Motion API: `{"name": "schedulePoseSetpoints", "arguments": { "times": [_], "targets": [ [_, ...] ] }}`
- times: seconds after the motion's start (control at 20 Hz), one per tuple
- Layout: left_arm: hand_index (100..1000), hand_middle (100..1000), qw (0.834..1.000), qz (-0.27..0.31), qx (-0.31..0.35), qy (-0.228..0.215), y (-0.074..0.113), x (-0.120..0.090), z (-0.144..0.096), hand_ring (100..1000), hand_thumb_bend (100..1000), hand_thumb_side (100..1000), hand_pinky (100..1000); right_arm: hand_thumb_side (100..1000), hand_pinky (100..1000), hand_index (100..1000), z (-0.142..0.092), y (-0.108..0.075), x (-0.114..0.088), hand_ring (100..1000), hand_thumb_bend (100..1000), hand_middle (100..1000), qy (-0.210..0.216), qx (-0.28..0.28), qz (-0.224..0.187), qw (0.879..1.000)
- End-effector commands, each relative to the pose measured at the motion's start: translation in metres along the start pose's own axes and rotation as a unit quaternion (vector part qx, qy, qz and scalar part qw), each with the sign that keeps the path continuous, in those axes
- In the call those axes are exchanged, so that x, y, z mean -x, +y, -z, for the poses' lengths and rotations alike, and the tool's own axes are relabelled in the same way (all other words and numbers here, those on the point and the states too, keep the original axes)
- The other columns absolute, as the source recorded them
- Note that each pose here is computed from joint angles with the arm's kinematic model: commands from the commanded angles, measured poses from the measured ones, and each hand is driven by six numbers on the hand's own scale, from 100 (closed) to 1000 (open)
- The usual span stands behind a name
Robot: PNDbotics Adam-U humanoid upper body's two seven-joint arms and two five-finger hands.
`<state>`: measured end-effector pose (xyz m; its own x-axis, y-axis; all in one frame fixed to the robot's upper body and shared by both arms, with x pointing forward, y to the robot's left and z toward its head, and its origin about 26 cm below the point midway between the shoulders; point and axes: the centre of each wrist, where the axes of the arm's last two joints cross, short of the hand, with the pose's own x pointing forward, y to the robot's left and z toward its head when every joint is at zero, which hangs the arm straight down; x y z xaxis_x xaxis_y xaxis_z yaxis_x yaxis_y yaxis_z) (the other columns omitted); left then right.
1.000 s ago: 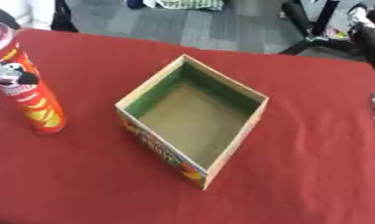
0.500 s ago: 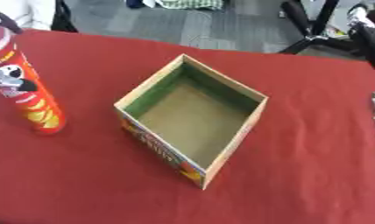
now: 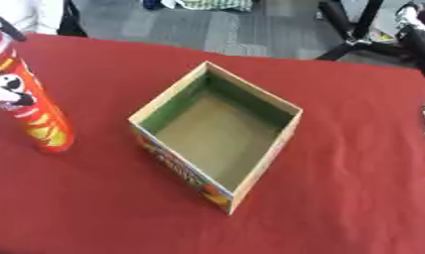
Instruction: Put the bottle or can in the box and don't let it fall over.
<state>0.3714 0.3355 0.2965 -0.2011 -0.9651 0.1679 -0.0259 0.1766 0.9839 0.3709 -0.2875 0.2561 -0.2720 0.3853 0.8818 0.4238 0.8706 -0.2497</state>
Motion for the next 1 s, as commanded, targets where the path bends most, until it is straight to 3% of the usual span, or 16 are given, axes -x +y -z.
{"name": "schedulePoseSetpoints", "arguments": {
  "times": [0.05, 0.1, 0.3, 0.55, 0.75, 1.0],
  "targets": [
    [681, 660, 1.000, 0.011, 0.017, 0.016, -0.0004, 0.0056, 0.0000, 587, 509, 100, 490, 559, 559, 666, 0.0040, -0.0073, -0.0108, 730, 100, 741, -0.017, 0.010, 0.002, 1.000],
    [667, 633, 1.000, 0.011, 0.019, 0.018, -0.0005, 0.0058, 0.0001, 574, 458, 100, 483, 559, 559, 665, 0.0040, -0.0073, -0.0108, 729, 100, 741, -0.017, 0.011, 0.002, 1.000],
    [578, 553, 1.000, 0.011, 0.014, 0.024, -0.0001, 0.0053, 0.0001, 538, 407, 100, 474, 562, 558, 665, 0.0039, -0.0076, -0.0102, 727, 100, 739, -0.016, 0.013, 0.002, 1.000],
    [255, 399, 1.000, 0.006, -0.012, 0.024, 0.0008, 0.0041, 0.0000, 442, 202, 100, 443, 566, 556, 663, 0.0038, -0.0078, -0.0098, 724, 100, 736, -0.014, 0.016, 0.004, 1.000],
    [147, 297, 0.997, 0.023, -0.072, 0.012, 0.0041, -0.0013, -0.0010, 356, 230, 100, 389, 571, 557, 662, 0.0038, -0.0078, -0.0095, 723, 100, 735, -0.013, 0.017, 0.005, 1.000],
    [117, 249, 0.993, 0.019, -0.117, 0.007, 0.0049, -0.0021, -0.0007, 311, 255, 100, 351, 571, 557, 662, 0.0036, -0.0077, -0.0094, 723, 100, 734, -0.012, 0.018, 0.006, 1.000]
  ]
}}
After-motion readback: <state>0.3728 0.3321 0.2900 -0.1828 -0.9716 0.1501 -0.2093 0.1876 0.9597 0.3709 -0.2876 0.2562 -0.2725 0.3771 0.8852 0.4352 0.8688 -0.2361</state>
